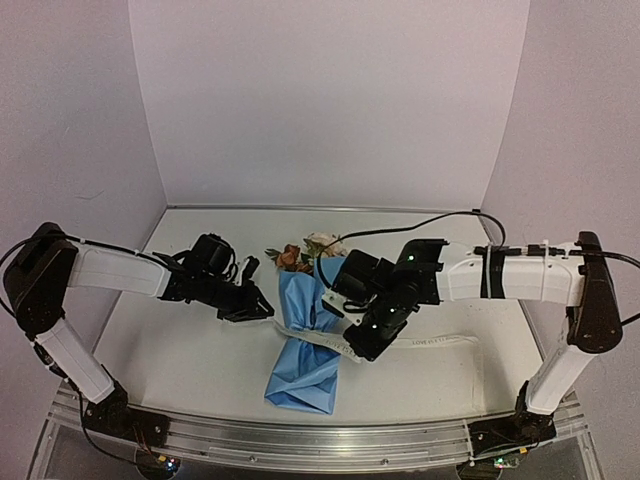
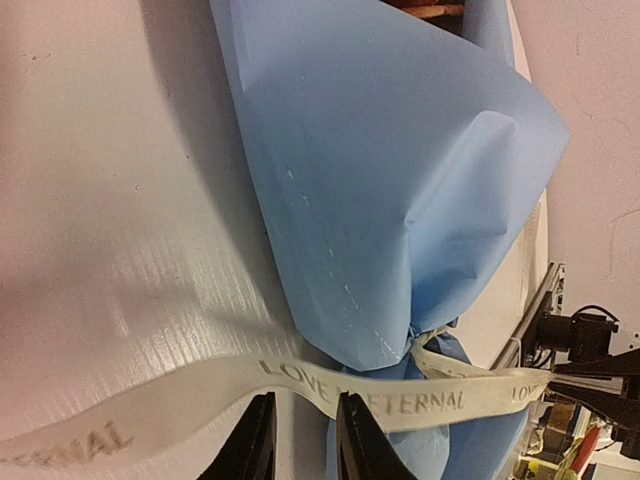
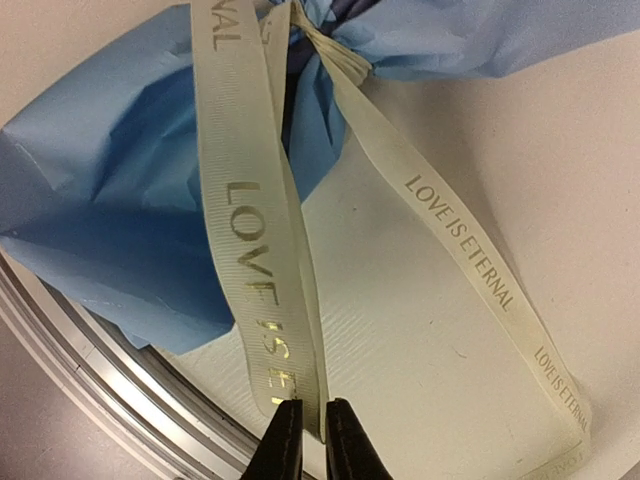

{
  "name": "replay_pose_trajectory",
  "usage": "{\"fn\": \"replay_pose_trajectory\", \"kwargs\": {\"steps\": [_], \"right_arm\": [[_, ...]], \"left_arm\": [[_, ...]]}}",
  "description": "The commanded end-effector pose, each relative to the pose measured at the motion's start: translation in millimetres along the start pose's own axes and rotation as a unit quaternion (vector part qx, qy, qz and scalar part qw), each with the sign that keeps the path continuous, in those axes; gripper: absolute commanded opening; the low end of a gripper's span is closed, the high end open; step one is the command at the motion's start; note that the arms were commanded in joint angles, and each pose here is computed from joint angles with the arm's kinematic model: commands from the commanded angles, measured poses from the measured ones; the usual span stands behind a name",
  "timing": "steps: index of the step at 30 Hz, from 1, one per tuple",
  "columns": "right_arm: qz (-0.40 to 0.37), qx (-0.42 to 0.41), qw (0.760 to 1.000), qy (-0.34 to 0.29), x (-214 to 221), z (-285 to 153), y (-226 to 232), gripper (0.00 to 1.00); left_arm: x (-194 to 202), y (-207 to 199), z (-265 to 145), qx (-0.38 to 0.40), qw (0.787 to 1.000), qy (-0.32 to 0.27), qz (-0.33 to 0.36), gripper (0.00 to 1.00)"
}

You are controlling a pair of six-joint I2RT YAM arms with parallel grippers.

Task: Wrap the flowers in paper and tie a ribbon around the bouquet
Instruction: Pass from the left arm to the right, then pick up the right side of the half-tied ribbon.

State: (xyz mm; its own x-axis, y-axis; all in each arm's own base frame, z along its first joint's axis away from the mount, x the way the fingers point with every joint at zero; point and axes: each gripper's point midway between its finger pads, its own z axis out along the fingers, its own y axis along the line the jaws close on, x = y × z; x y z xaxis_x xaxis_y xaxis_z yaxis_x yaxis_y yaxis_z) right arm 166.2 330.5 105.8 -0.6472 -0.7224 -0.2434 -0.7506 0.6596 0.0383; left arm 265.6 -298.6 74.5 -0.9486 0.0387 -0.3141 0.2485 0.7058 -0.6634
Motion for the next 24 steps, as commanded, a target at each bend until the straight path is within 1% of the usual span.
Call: {"fn": "replay_pose_trajectory", "kwargs": {"steps": [1, 2, 3, 5, 9, 12, 14, 16, 18, 21, 24], "right_arm": [[-0.011, 0.012, 1.000, 0.014, 11, -2, -3, 0.16], [-0.011, 0.010, 1.000, 0.015, 11, -2, -3, 0.17], [-0.011, 0.009, 1.000, 0.016, 11, -2, -2, 0.18], [-0.010, 0.008, 1.000, 0.016, 12, -2, -2, 0.22], [0.000, 0.027, 1.000, 0.007, 12, -4, -9, 0.34], [0.023, 0.084, 0.996, -0.019, 12, -10, -34, 0.48], [0.053, 0.129, 0.990, -0.038, 16, -16, -55, 0.53], [0.086, 0.173, 0.980, -0.056, 22, -23, -77, 0.59], [0.139, 0.219, 0.963, -0.068, 34, -27, -103, 0.65], [0.249, 0.261, 0.930, -0.070, 69, -24, -142, 0.68], [0.307, 0.299, 0.900, -0.074, 97, -28, -173, 0.68]], "left_arm": [[-8, -6, -5, 0.000, 1.000, -0.020, 0.018, 0.24], [-8, -8, -7, 0.002, 1.000, -0.020, 0.019, 0.29], [-8, -9, -8, 0.004, 1.000, -0.022, 0.021, 0.31], [-7, -10, -12, 0.005, 0.999, -0.025, 0.024, 0.32], [-8, -14, -22, 0.005, 0.999, -0.036, 0.029, 0.37], [-13, -22, -27, 0.013, 0.998, -0.044, 0.039, 0.38], [-16, -30, -29, 0.026, 0.997, -0.048, 0.051, 0.38], [-19, -36, -31, 0.035, 0.996, -0.050, 0.062, 0.38], [-22, -42, -33, 0.043, 0.995, -0.051, 0.073, 0.38], [-28, -49, -37, 0.047, 0.994, -0.057, 0.087, 0.38], [-32, -55, -41, 0.047, 0.992, -0.060, 0.096, 0.38]]}}
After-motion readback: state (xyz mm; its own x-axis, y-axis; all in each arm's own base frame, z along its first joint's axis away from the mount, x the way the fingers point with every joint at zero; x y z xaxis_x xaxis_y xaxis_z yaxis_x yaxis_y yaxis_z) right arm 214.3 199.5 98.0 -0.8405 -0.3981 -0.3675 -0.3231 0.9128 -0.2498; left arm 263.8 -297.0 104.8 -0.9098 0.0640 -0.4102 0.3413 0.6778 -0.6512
